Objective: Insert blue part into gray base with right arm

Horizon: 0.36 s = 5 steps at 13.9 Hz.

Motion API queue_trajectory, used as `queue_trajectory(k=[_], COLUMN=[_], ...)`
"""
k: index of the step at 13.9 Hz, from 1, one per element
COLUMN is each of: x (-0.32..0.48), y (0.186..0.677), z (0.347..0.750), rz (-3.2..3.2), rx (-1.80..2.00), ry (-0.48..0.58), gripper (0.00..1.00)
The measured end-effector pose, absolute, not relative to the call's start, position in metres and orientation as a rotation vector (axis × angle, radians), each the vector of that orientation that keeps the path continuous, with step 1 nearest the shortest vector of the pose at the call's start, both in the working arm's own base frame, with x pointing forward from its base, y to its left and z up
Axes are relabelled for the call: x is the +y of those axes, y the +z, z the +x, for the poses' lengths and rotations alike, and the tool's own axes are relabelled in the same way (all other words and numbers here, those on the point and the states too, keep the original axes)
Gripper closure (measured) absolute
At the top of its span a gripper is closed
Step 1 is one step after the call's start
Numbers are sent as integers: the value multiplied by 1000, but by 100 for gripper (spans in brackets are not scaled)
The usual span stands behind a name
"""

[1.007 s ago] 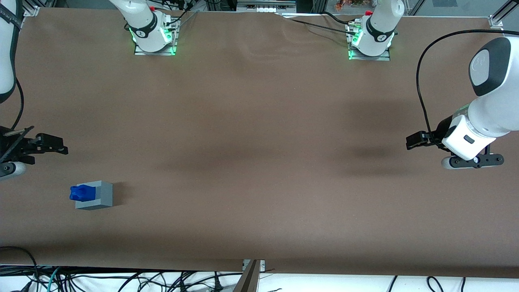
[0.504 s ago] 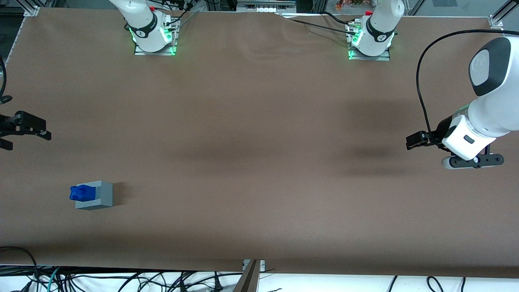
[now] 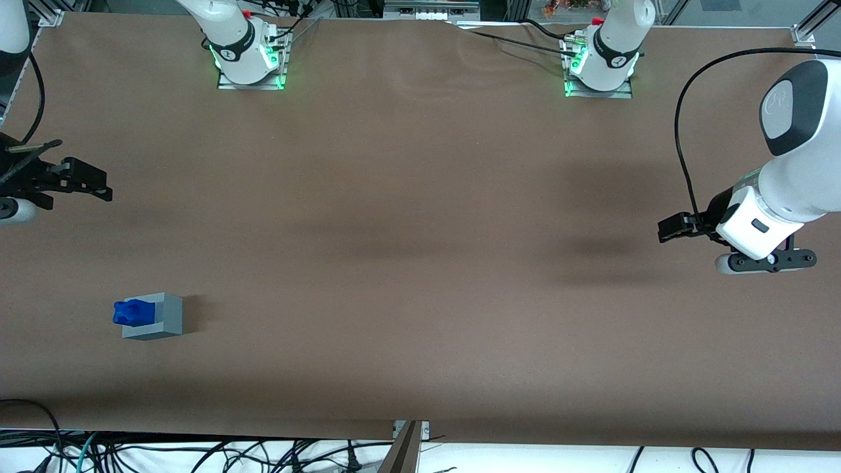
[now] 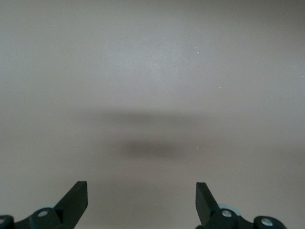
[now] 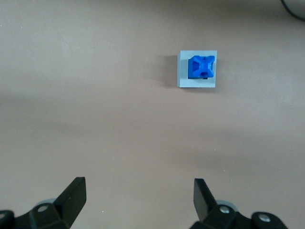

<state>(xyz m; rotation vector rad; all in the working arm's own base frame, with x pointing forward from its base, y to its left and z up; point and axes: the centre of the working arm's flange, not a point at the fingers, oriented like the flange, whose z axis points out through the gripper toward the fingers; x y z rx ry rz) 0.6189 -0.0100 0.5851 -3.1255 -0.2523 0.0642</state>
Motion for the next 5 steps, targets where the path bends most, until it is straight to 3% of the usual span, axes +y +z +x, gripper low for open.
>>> queue_trajectory(k=[5], x=[-11], y=[581], z=[619], rz=[-3125], rx=[-244], ry=[79], gripper=[0])
